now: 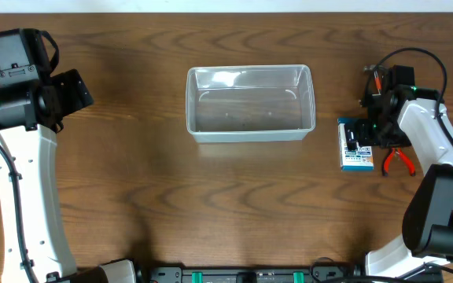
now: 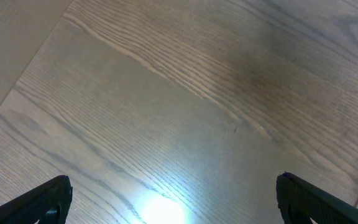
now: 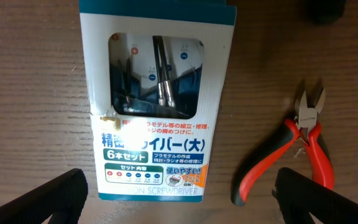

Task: Pack container
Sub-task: 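Close the right gripper on the screwdriver-set box's top edge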

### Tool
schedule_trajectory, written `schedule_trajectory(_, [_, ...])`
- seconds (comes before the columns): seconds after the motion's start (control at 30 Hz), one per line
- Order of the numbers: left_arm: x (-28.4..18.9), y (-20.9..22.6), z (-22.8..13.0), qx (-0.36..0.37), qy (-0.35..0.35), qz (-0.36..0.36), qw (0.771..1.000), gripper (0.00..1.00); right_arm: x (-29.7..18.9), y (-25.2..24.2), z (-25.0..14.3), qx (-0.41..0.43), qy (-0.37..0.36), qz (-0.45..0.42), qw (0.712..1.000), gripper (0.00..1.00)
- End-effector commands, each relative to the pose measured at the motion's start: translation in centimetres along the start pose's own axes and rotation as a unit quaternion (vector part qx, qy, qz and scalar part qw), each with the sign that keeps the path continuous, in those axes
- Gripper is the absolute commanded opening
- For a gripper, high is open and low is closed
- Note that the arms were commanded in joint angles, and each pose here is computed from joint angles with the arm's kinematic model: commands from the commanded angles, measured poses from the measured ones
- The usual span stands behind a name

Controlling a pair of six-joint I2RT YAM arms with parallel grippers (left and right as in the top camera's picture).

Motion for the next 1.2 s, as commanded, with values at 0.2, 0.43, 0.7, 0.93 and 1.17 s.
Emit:
schedule_trajectory(0.2, [0.0, 0.4, 0.1, 0.007, -0.003, 0.012, 1.0, 0.98, -0.1, 0.4, -0.4, -0.019, 0.006, 0.006, 1.0, 0.99])
schedule_trajectory(0.43, [0.0, 0.4, 0.1, 0.007, -0.003, 0.012, 1.0, 0.98, 0.0, 0.9, -0.5, -0.028, 0.01, 0.008, 1.0, 0.99])
schedule_trajectory(0.7, [0.0, 0.4, 0.1, 0.007, -0.003, 0.012, 1.0, 0.98, 0.0, 1.2, 0.6, -0.019, -0.018, 0.005, 1.0, 0.99])
schedule_trajectory(0.93, [0.0, 0.4, 0.1, 0.007, -0.003, 0.012, 1.0, 0.98, 0.0, 1.1, 0.8, 0.004, -0.023, 0.003, 1.0, 0.99])
schedule_trajectory(1.17, [0.0, 0.4, 0.1, 0.007, -0.003, 0.012, 1.0, 0.98, 1.5, 1.2, 0.6, 0.042, 0.004, 0.007, 0.999, 0.99])
Point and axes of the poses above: each gripper's point midway between its finger pads, its own x axis out along the fingers, its own y axis along the line the jaws close on, z = x × y, the point moved 6 cm from there along -x, back along the fingers, and after that the axes turned 3 degrees about -x, right-handed, at the moved point
